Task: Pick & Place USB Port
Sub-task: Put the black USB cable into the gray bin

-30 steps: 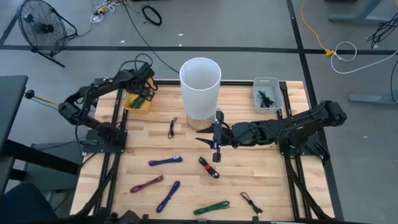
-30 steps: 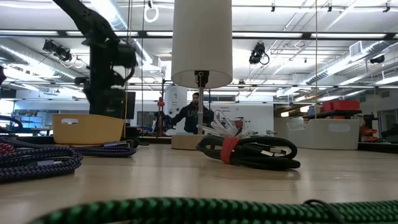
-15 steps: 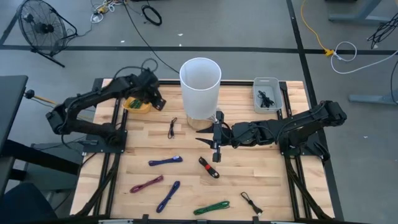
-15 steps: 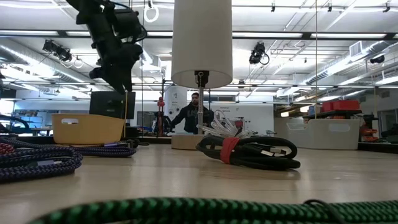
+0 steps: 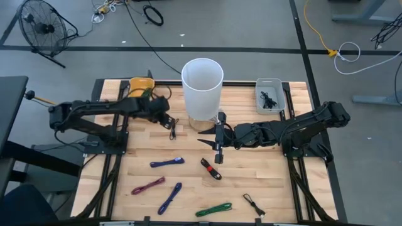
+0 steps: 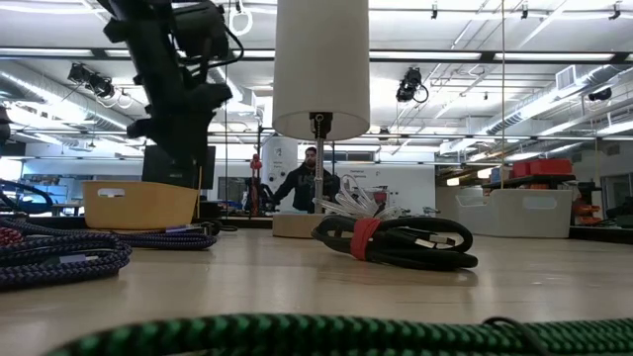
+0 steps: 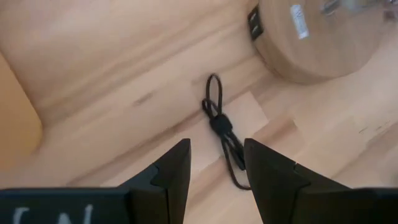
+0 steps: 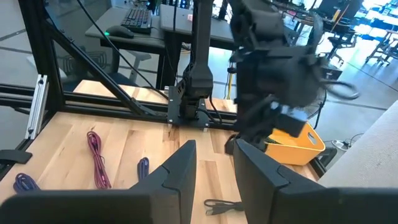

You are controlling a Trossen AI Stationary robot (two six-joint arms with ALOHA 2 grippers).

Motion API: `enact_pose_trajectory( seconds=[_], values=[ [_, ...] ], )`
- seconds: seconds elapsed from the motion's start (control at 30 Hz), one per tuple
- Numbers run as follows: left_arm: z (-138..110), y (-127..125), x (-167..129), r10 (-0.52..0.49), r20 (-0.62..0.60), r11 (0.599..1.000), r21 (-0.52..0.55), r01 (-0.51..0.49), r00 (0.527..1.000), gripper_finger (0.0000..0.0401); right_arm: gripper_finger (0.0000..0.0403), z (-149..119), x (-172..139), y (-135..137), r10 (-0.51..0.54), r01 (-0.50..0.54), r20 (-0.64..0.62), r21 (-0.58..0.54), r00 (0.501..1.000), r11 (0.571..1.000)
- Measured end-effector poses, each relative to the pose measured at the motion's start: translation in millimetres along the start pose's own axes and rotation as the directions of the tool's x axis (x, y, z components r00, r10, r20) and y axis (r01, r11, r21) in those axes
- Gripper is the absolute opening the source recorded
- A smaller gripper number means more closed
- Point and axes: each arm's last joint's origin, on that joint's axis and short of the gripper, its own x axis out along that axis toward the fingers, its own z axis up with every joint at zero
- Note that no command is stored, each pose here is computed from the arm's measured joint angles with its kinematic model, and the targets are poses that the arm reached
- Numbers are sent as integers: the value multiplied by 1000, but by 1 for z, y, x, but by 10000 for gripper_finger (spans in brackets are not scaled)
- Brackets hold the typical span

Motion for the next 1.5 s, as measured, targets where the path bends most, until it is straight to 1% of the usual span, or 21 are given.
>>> enact_pose_trajectory(
  seconds=[0.07, 0.17, 0.27, 0.3, 0.33, 0.53, 0.7, 0.87, 0.93, 1.0, 1.1, 1.13, 1.2, 1.27, 1.33, 1.5],
  values=[
    [-10, -1, 7, 2, 8, 999, -34, -2, 1000, 154, 110, 0, 0, 0, 0, 0, 0, 0, 1000, 1000],
    [-22, -3, 18, -22, 19, 998, -67, 23, 1000, 154, 110, 0, 0, 0, 1, -1, -1, -1, 1000, 1000],
    [-28, -4, 28, -42, 28, 993, -113, 45, 999, 154, 110, 0, 0, 0, 1, -1, -2, -1, 1000, 1000],
    [-31, -4, 32, -35, 25, 991, -127, 38, 999, 154, 110, 0, 0, 0, 2, -2, -3, -2, 1000, 1000],
    [-33, -4, 36, -23, 20, 991, -130, 26, 1000, 154, 110, 0, 0, 0, 2, -2, -3, -2, 1000, 1000],
    [-32, -16, 62, -43, 30, 989, -141, 47, 999, 154, 110, -2, 0, 0, 3, -3, -17, -4, 1000, 1000],
    [-37, -18, 82, 6, -41, 991, -131, -11, 999, 154, 110, -3, 0, 0, 5, -5, -24, -2, 1000, 1000],
    [-39, -20, 97, 35, -50, 992, -121, -41, 998, 152, 110, -3, 0, 0, 5, -5, -33, -2, 999, 1000],
    [-41, -19, 98, 46, -68, 995, -90, -52, 997, 141, 110, -3, 0, 0, 5, -5, -32, -2, 999, 1000],
    [-42, -18, 98, 51, -77, 996, -68, -57, 996, 114, 110, -3, 0, 0, 4, -4, -31, -2, 1000, 1000],
    [-43, -19, 95, 39, -79, 999, -26, -41, 996, 40, 110, -3, 0, 0, 4, -4, -32, -2, 999, 1000],
    [-42, -20, 92, 28, -76, 1000, -7, -28, 997, 23, 110, -3, 0, 1, 4, -4, -31, -2, 1000, 1000],
    [-44, -22, 88, 14, -72, 1000, 10, -13, 997, 16, 110, -3, 0, 0, 3, -3, -31, -2, 1000, 1000],
    [-48, -25, 84, -12, -95, 999, 43, 16, 995, 14, 110, -4, 0, 0, 4, -4, -35, -3, 999, 1000],
    [-53, -31, 78, -59, -126, 995, 78, 70, 990, 8, 110, -4, 0, 1, 4, -4, -37, -4, 999, 1000],
    [-67, -47, 57, -170, -139, 966, 174, 193, 976, 8, 110, -4, 0, 1, 4, -4, -37, -4, 999, 1000]
  ],
)
